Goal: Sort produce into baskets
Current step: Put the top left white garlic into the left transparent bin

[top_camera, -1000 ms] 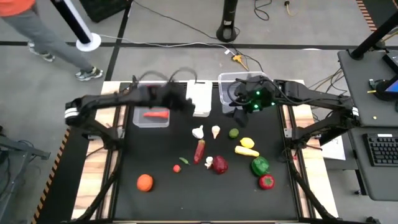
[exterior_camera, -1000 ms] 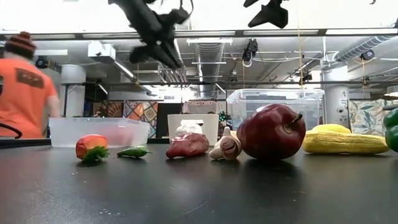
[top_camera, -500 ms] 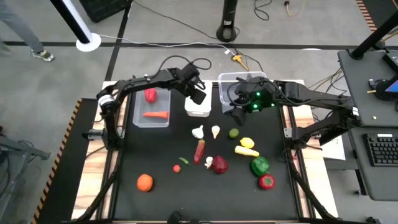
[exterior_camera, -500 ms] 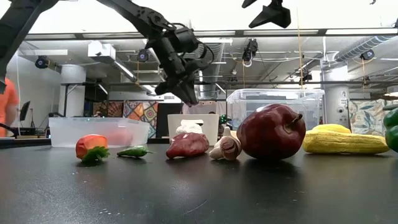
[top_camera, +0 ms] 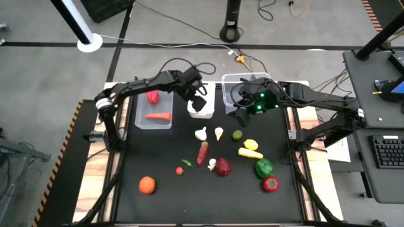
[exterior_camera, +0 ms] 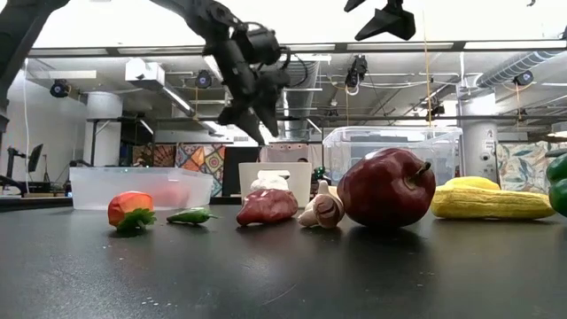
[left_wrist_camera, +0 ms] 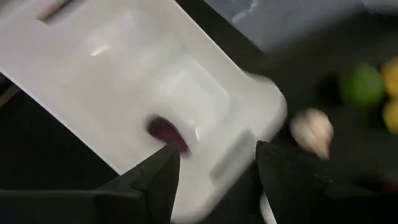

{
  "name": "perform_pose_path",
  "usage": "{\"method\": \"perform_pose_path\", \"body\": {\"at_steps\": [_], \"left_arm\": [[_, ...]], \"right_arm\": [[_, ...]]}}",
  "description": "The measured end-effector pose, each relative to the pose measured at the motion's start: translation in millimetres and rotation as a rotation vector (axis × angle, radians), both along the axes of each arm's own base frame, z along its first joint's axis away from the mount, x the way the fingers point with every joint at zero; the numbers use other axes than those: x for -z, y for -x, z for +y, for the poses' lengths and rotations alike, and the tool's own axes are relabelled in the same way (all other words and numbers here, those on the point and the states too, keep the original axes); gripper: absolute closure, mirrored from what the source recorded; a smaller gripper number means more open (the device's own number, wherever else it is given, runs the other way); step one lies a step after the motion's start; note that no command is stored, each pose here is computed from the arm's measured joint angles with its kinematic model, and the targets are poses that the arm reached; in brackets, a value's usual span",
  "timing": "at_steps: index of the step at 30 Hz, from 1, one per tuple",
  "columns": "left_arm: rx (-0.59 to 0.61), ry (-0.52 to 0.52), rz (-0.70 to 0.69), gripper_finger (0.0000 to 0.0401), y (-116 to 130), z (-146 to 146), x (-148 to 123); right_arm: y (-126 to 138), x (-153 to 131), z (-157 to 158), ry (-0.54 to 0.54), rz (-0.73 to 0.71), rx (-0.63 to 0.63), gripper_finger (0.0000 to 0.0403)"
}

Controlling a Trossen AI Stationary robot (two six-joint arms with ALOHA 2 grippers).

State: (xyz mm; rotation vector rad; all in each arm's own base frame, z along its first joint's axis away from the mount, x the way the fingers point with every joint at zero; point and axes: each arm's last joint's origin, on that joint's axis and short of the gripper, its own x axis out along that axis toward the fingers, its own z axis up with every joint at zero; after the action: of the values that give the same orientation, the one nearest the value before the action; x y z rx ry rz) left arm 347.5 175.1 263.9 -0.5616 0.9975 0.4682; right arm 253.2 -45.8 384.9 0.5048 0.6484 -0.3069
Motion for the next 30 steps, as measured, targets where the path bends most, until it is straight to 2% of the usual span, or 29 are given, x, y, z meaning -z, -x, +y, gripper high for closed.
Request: {"method": "perform_pose_path", "body": {"at_steps": [7, 12, 16, 21, 24, 30], "left_arm": [[0.147, 0.013, 0.007, 0.0205, 10.3, -70.2, -29.5], [-0.055, 0.004, 0.006, 0.0205, 15.3, -119.7, -34.8], [-0.158, -0.014, -0.038, 0.0190, 5.0, -149.4, -31.2], [-0.256, 0.016, 0.014, 0.0146, -10.0, -150.6, -5.3], [-0.258, 0.008, 0.062, 0.0126, -18.2, -150.3, 12.2], [-0.252, -0.005, 0.118, 0.0118, -32.9, -150.1, 42.2]], "right_arm": [[-0.6, 8.2, -0.1, -0.005, 0.026, 0.000, 0.0128], [-0.8, 11.3, 0.0, -0.010, 0.036, -0.004, 0.0128], [-0.9, 11.2, 0.2, -0.011, 0.034, -0.011, 0.0128], [-1.0, 11.2, 0.9, -0.025, 0.031, -0.033, 0.0128], [-1.1, 11.2, 1.5, -0.037, 0.029, -0.048, 0.0128], [-1.0, 11.2, 1.6, -0.038, 0.029, -0.054, 0.0128]]}}
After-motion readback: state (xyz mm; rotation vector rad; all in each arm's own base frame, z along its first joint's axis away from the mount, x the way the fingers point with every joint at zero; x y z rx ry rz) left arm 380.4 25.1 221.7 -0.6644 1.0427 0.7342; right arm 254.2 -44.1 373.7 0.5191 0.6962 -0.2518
